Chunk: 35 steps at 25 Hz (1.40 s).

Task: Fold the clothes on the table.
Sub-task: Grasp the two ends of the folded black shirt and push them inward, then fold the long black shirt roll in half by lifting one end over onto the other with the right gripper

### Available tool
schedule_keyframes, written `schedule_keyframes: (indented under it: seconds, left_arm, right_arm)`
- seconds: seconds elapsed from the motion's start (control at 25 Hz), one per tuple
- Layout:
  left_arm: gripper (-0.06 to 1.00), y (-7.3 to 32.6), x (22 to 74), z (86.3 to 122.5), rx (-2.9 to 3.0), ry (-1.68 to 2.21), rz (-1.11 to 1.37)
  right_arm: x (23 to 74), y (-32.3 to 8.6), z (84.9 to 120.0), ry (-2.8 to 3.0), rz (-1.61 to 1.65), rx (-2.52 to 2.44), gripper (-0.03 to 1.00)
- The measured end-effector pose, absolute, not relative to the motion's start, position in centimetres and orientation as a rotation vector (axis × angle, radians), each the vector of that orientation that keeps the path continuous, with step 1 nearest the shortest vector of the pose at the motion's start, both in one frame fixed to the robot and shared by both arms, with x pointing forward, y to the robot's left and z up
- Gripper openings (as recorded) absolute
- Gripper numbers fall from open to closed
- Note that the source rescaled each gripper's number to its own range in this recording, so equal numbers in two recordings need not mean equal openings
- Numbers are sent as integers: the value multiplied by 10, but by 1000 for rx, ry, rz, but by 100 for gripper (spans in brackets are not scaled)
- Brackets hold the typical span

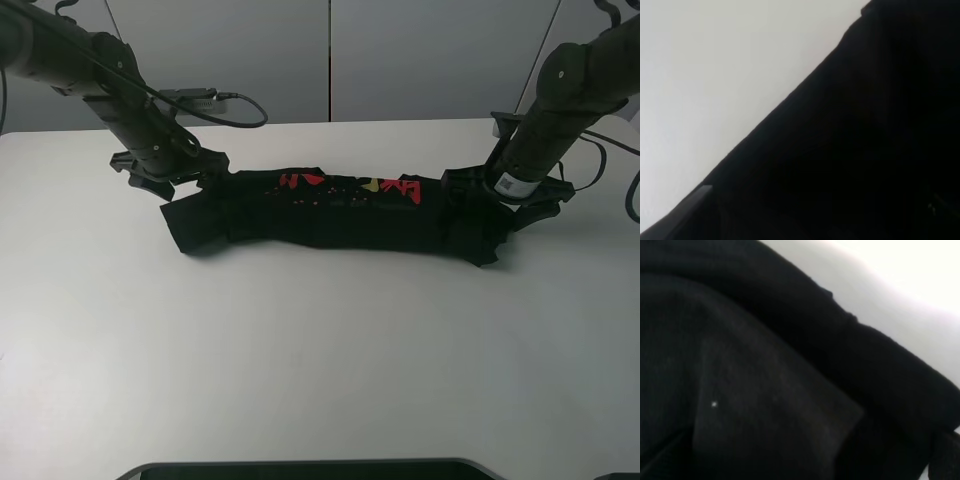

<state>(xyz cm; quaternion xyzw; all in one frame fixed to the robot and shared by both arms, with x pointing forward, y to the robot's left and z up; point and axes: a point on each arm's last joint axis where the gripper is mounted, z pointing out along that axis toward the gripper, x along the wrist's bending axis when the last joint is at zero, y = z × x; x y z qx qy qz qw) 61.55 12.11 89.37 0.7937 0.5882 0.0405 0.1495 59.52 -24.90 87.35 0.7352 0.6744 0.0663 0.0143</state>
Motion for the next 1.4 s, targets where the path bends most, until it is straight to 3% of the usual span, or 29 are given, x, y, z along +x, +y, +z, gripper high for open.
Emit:
schedule_keyframes:
  seconds: [0.36,0.76,1.12,1.4]
  left_arm:
    - [99,121,615,893,2296,1673,119]
    - [99,121,615,893,2300,1668,120]
    - [99,121,614,893,2327,1650,114]
    - [99,123,611,892,2381,1632,89]
  right_arm:
    - [597,-249,871,2102,200,2292,97]
    - [598,-246,870,2104,258,2306,21]
    - [595,-245,873,2209,224,2244,20]
    - [587,-248,918,2231,249,2147,20]
